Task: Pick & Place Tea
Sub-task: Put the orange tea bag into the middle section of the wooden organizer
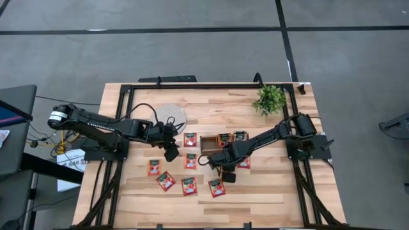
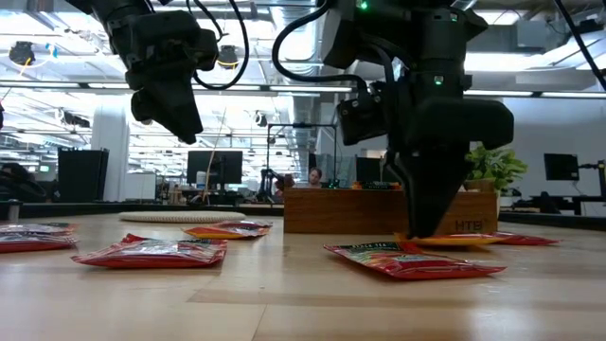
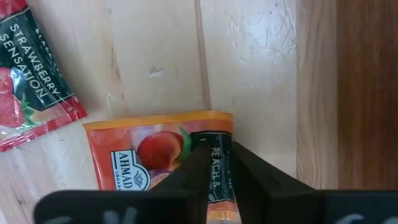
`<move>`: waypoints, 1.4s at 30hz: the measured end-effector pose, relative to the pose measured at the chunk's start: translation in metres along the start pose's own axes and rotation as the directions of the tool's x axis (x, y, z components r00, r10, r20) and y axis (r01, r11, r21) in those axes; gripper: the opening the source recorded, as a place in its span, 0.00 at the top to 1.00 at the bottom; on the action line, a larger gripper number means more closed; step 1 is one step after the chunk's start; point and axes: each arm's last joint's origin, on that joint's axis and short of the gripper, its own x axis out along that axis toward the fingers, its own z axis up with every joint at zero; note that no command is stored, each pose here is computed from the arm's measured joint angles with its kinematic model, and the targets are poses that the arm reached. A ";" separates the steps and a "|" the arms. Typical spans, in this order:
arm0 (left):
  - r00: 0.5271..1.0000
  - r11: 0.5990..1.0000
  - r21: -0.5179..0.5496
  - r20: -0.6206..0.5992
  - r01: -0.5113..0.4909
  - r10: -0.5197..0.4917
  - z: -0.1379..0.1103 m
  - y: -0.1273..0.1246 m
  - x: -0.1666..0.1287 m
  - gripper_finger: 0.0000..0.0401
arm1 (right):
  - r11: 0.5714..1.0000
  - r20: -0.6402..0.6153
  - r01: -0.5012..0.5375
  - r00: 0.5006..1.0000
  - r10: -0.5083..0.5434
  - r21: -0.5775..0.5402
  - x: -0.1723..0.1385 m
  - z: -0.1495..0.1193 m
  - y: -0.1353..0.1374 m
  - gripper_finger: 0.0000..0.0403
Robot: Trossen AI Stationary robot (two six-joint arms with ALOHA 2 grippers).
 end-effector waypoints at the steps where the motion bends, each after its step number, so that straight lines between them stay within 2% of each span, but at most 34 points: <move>1: 1.000 1.000 0.000 0.000 0.000 0.000 0.000 0.000 0.000 0.60 | 1.000 0.001 0.000 1.000 0.000 -0.001 0.000 0.000 0.000 0.89; 7: 1.000 1.000 -0.001 0.000 0.000 0.000 0.000 0.000 0.000 0.60 | 1.000 0.003 -0.006 1.000 0.006 -0.004 0.000 0.000 0.002 0.99; 18: 1.000 1.000 -0.005 0.006 0.003 -0.003 0.001 0.000 0.000 0.60 | 1.000 -0.054 -0.012 0.998 0.011 -0.005 -0.013 0.002 0.004 1.00; 25: 1.000 1.000 -0.006 0.017 0.011 -0.011 0.002 -0.001 0.000 0.60 | 1.000 -0.051 -0.027 0.998 0.027 -0.010 -0.057 -0.001 0.006 1.00; 31: 0.999 1.000 -0.008 0.033 0.022 -0.021 0.003 -0.002 0.000 0.60 | 0.999 0.025 -0.037 0.999 0.037 0.013 -0.107 -0.006 0.005 1.00; 34: 0.999 1.000 -0.008 0.038 0.024 -0.024 0.004 -0.002 0.000 0.60 | 0.999 0.086 0.024 0.996 -0.027 0.027 -0.129 -0.009 0.002 1.00; 37: 0.998 0.999 -0.009 0.047 0.030 -0.030 0.005 -0.003 0.000 0.60 | 0.989 0.138 0.139 0.980 -0.144 0.048 -0.145 -0.011 -0.005 1.00; 42: 0.997 0.999 -0.011 0.063 0.041 -0.041 0.006 -0.004 0.000 0.60 | 0.941 0.200 0.335 0.920 -0.337 0.045 -0.155 -0.005 -0.019 1.00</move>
